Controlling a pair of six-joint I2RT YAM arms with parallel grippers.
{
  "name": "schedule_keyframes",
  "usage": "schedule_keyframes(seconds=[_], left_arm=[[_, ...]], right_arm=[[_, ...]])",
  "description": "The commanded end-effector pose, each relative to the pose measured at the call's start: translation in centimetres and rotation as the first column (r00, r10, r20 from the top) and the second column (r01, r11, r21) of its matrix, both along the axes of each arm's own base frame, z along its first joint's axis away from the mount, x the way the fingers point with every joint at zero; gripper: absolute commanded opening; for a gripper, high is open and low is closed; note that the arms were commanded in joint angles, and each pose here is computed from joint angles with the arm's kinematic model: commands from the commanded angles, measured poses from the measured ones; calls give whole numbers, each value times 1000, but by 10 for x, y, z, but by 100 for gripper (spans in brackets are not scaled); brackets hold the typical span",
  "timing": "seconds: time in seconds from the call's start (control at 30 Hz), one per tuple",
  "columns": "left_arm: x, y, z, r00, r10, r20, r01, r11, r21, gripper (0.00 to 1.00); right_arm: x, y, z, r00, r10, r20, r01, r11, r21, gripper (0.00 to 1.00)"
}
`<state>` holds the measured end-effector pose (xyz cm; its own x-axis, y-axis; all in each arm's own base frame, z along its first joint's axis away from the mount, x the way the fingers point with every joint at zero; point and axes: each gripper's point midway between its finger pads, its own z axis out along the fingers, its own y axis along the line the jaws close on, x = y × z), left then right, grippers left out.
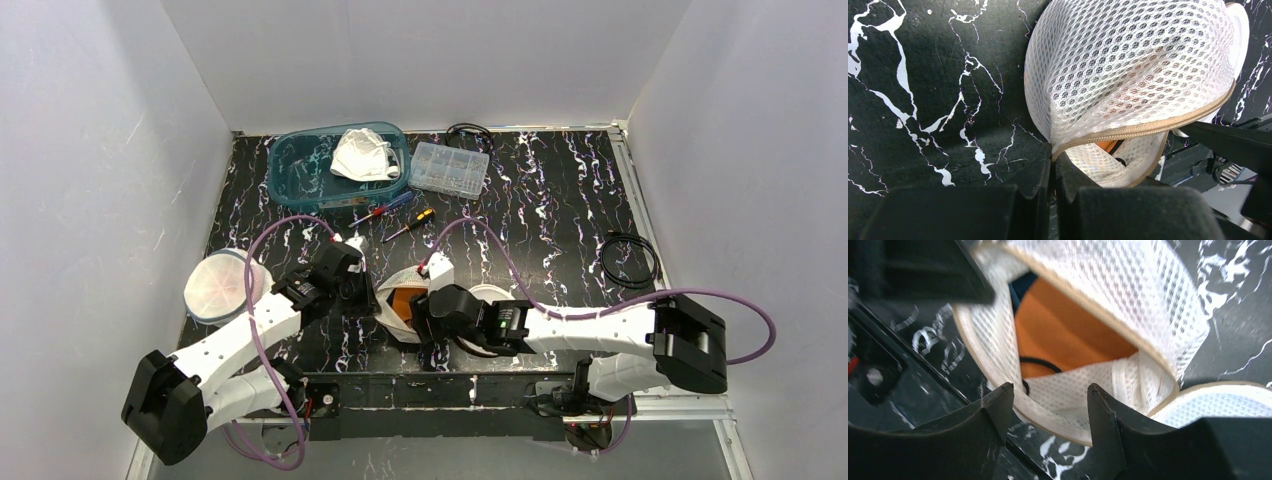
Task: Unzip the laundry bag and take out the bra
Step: Pick up the bra from the laundry bag.
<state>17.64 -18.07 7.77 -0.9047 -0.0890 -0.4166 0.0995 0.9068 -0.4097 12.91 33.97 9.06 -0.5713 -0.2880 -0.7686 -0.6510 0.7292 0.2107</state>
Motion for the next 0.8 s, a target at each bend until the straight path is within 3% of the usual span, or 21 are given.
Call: schedule_keyframes(seconds=[0.0, 0.3, 0.77], left_arm=[[-2, 3, 1, 1000, 12, 7, -12, 1000, -5, 0], [-2, 5, 5, 999, 40, 12, -40, 999, -10, 0], [-2, 7, 6, 994, 109, 5, -109, 993, -38, 0]], right_arm=[[25, 25, 63, 988, -141, 71, 126, 976, 179, 65], [43, 47, 33, 957, -276, 88, 275, 961, 26, 75], [55, 56, 17, 922, -362, 138, 373, 926, -59, 76]])
